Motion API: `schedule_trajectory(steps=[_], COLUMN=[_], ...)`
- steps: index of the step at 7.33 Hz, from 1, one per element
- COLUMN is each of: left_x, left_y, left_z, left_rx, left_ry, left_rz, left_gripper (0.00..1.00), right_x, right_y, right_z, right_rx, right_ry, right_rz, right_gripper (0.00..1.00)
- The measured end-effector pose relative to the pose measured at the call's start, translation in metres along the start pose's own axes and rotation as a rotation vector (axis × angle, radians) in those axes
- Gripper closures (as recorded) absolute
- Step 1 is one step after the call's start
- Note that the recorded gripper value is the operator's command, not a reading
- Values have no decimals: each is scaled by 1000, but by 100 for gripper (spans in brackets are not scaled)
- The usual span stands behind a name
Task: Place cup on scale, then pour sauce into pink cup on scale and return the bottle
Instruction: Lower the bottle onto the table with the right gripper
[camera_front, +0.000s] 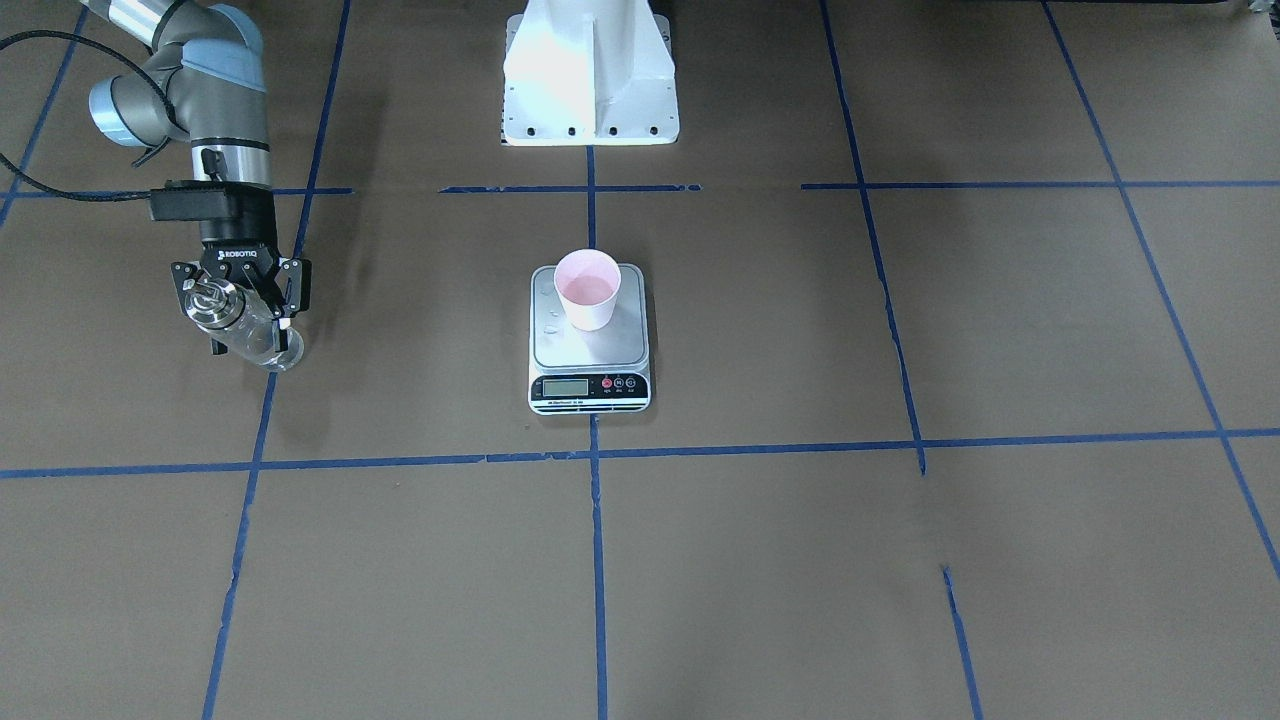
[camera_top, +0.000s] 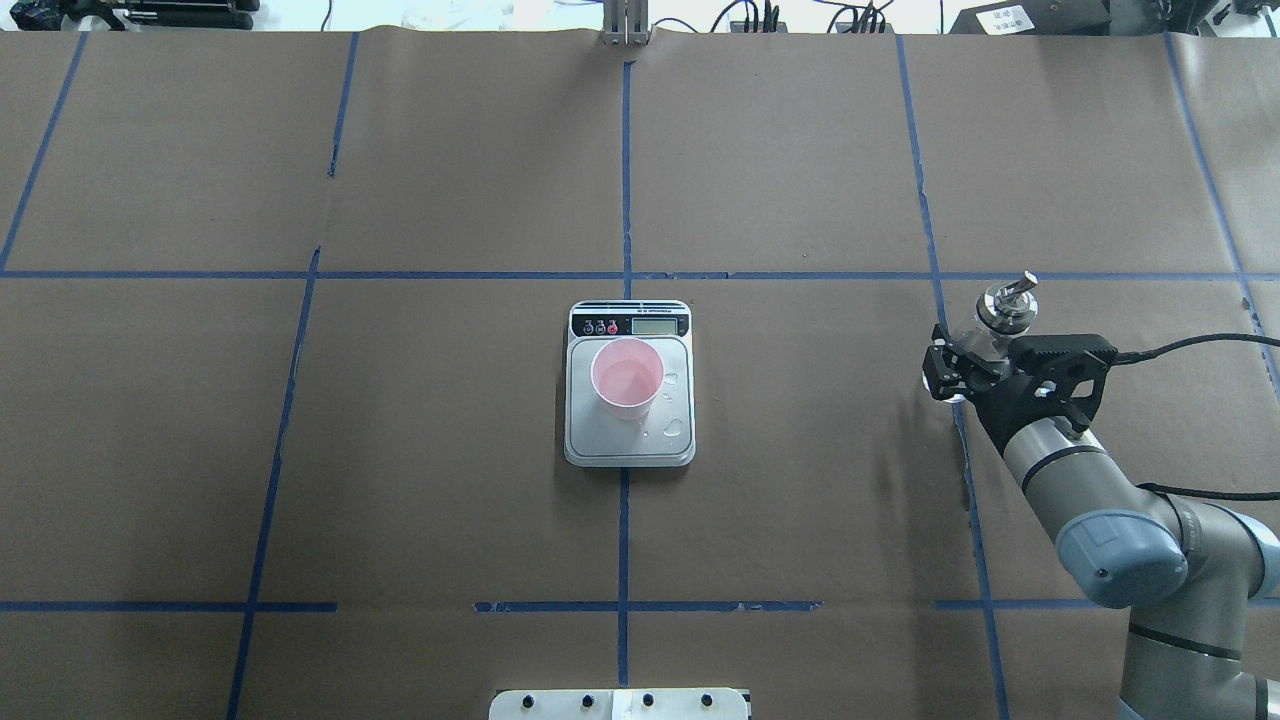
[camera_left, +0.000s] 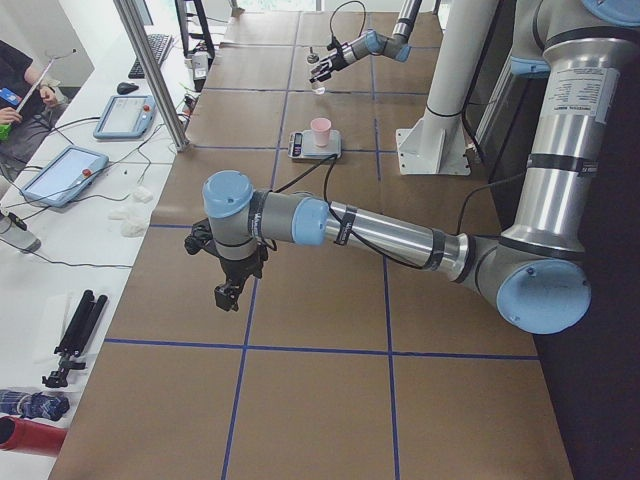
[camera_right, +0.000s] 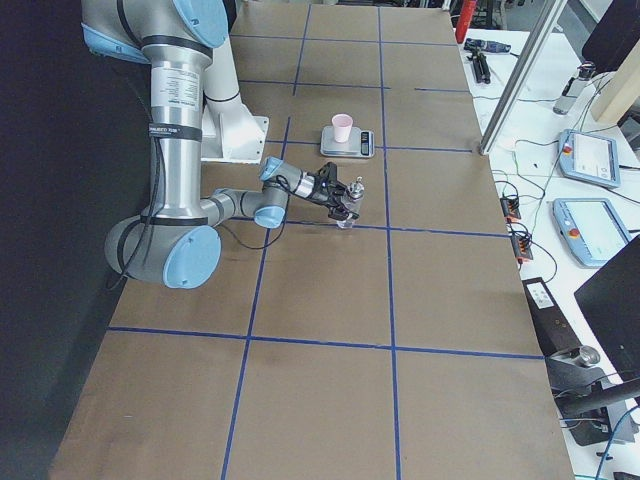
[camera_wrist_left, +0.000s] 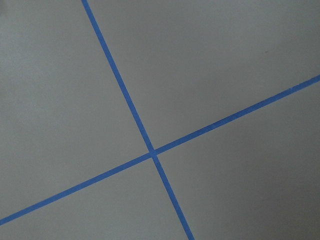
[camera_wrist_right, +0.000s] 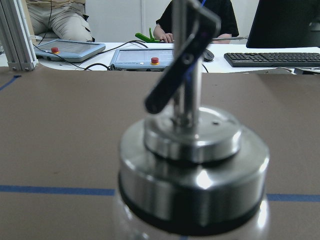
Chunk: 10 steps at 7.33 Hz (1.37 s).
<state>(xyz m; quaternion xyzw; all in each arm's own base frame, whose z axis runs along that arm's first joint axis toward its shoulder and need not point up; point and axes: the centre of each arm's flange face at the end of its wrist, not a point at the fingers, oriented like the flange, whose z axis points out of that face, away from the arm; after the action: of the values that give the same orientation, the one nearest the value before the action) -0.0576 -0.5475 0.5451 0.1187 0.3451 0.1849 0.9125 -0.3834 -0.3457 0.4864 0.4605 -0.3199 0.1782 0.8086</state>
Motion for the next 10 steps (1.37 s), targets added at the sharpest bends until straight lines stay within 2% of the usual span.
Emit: schedule_trajectory(steps=[1, 2, 3, 10], left_x=[0, 0, 0, 1], left_y=[0, 0, 0, -2], left_z=[0, 0, 0, -1], left_rx=[0, 0, 0, 1], left_ry=[0, 0, 0, 0], left_rz=[0, 0, 0, 4], left_gripper=[0, 0, 0, 0], right_x=[0, -1, -1, -2], right_y=[0, 0, 0, -3], right_z=[0, 0, 1, -8], right_rx=[2, 2, 3, 1], right_ry=[1, 0, 1, -11], right_rz=[-1, 0, -1, 8], right_gripper=[50, 10, 0, 0])
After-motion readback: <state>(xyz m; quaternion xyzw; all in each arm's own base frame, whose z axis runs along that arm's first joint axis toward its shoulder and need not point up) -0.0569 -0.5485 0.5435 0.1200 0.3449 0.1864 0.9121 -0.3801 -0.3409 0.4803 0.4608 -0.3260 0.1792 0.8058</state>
